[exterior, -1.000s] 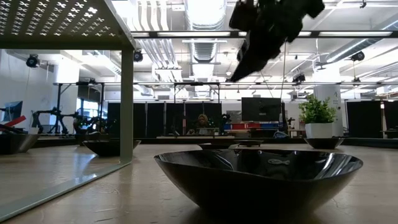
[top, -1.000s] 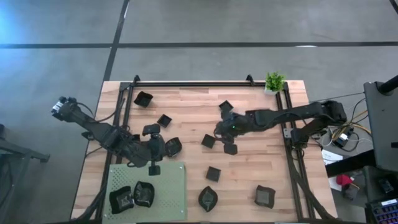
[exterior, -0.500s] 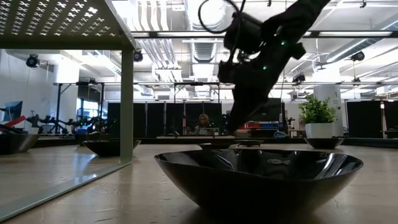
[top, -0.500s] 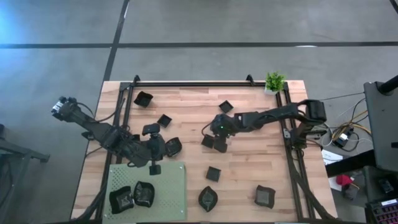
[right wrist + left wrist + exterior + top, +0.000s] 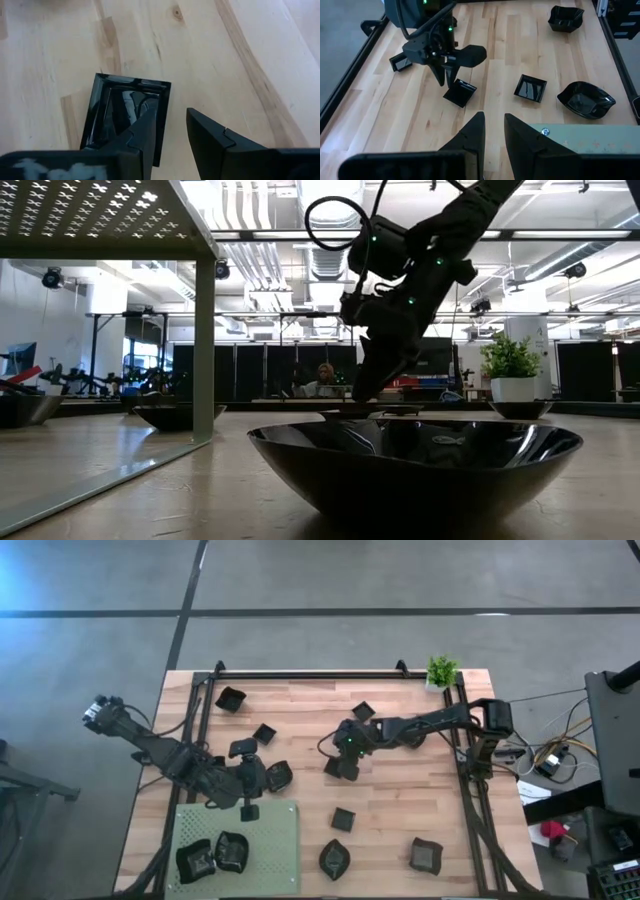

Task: Pick & Place Mini shaped plates
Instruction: Put the black square plate on the shelf

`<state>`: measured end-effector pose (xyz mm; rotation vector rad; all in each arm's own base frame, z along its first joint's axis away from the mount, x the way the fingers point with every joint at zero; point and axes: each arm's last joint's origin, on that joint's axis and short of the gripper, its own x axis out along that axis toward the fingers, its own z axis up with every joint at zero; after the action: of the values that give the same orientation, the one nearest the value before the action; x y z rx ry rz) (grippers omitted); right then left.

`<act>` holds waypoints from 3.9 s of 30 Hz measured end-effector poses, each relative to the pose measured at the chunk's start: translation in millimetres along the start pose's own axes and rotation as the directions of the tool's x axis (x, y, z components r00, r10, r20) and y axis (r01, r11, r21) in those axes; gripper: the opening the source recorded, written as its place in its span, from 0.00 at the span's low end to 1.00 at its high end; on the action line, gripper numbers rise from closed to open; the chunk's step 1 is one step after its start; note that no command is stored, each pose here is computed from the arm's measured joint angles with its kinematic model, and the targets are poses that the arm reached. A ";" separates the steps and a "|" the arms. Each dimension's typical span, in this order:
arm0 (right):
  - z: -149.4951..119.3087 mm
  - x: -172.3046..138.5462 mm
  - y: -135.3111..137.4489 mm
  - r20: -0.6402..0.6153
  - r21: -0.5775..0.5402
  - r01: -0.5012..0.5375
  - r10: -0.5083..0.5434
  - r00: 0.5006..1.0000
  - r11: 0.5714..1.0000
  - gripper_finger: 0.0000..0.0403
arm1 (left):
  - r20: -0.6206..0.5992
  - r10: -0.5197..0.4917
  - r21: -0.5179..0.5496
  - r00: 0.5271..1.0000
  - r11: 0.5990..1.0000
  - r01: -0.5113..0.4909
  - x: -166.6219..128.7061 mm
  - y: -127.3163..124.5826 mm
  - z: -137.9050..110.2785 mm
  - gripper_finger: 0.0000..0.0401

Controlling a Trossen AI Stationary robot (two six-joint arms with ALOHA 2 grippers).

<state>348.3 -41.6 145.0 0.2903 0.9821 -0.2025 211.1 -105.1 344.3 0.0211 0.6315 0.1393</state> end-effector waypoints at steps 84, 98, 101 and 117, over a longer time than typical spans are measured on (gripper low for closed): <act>80.7 -123.5 49.5 0.583 -0.217 0.113 0.036 0.812 0.970 0.02 | 0.149 0.498 -0.054 0.854 0.867 -0.496 39.8 12.3 10.7 0.17; 82.8 -124.9 50.2 0.605 -0.214 0.109 0.044 0.795 0.971 0.02 | 0.129 0.561 -0.089 0.818 0.828 -0.554 66.9 24.0 16.8 0.17; 82.8 -124.9 50.2 0.606 -0.214 0.109 0.044 0.794 0.971 0.02 | 0.124 0.568 -0.092 0.813 0.823 -0.561 70.2 25.7 17.0 0.17; 84.7 -126.2 50.6 0.625 -0.209 0.105 0.050 0.779 0.972 0.02 | 0.115 0.592 -0.122 0.798 0.805 -0.580 75.0 34.5 19.4 0.08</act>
<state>361.6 -17.2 302.8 -0.0208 0.3309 -0.1904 278.2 -60.2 318.1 0.1502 0.4512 0.7654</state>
